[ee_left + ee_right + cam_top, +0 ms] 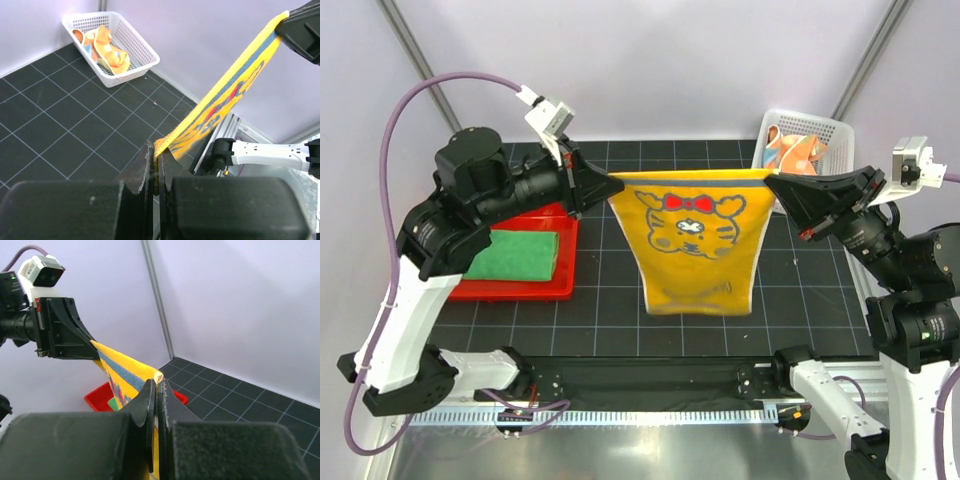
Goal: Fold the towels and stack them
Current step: Flatten out the crumpled towel
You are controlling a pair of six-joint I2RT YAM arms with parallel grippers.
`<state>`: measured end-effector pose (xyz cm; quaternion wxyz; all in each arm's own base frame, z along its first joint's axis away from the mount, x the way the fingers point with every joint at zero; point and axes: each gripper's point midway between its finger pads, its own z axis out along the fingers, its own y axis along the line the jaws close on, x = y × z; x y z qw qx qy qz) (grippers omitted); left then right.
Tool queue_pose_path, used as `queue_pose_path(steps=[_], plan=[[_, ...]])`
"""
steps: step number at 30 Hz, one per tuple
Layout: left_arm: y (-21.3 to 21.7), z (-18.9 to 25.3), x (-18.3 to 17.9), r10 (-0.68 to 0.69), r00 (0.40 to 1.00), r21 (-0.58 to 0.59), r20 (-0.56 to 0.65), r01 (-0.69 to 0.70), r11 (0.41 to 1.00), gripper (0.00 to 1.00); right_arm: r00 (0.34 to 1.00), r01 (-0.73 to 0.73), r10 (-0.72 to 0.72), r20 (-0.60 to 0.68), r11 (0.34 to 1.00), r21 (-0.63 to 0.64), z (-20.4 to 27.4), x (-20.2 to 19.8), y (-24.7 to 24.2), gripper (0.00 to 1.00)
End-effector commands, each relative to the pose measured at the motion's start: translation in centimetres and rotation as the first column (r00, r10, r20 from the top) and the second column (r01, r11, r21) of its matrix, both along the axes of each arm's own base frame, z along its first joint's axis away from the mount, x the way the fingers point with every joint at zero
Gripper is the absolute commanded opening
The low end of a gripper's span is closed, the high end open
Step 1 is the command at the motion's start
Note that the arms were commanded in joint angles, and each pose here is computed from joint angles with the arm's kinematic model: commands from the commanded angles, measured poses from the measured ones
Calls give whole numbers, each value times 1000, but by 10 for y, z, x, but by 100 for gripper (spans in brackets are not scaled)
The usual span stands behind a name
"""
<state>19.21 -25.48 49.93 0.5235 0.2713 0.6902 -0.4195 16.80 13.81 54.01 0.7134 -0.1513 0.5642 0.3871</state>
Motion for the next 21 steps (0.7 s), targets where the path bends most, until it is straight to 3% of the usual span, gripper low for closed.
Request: queue_pose_path(steps=[1, 5, 9, 14, 15, 17, 18, 19, 21], plan=[[-1, -4, 19, 60, 998, 37, -4, -60, 998, 0, 993, 114, -114, -1, 993, 16, 3, 22, -14, 1], [3, -34, 81, 207, 978, 135, -16, -203, 970, 0, 967, 207, -215, -135, 976, -68, -37, 94, -18, 1], [-5, -90, 153, 252, 962, 216, -106, -225, 950, 0, 945, 232, -253, -207, 965, -118, -93, 160, -13, 1], [-11, -139, 226, 263, 960, 269, -91, -231, 935, 0, 926, 186, -237, -293, 964, -190, -167, 236, 4, 1], [-7, -135, 244, 277, 960, 264, -50, -255, 930, 0, 930, 185, -233, -283, 965, -186, -180, 260, 6, 1], [-9, -171, 279, 289, 954, 306, -81, -252, 918, 0, 931, 164, -216, -296, 968, -191, -201, 286, 9, 1], [-8, -161, 293, 293, 955, 291, -46, -268, 918, 0, 942, 163, -207, -264, 970, -179, -196, 298, 10, 1], [-7, -197, 316, 292, 951, 322, -99, -247, 914, 0, 923, 135, -197, -331, 970, -200, -235, 323, 10, 1], [-6, -214, 336, 280, 953, 324, -117, -230, 918, 0, 927, 107, -168, -334, 975, -196, -243, 347, 10, 1]])
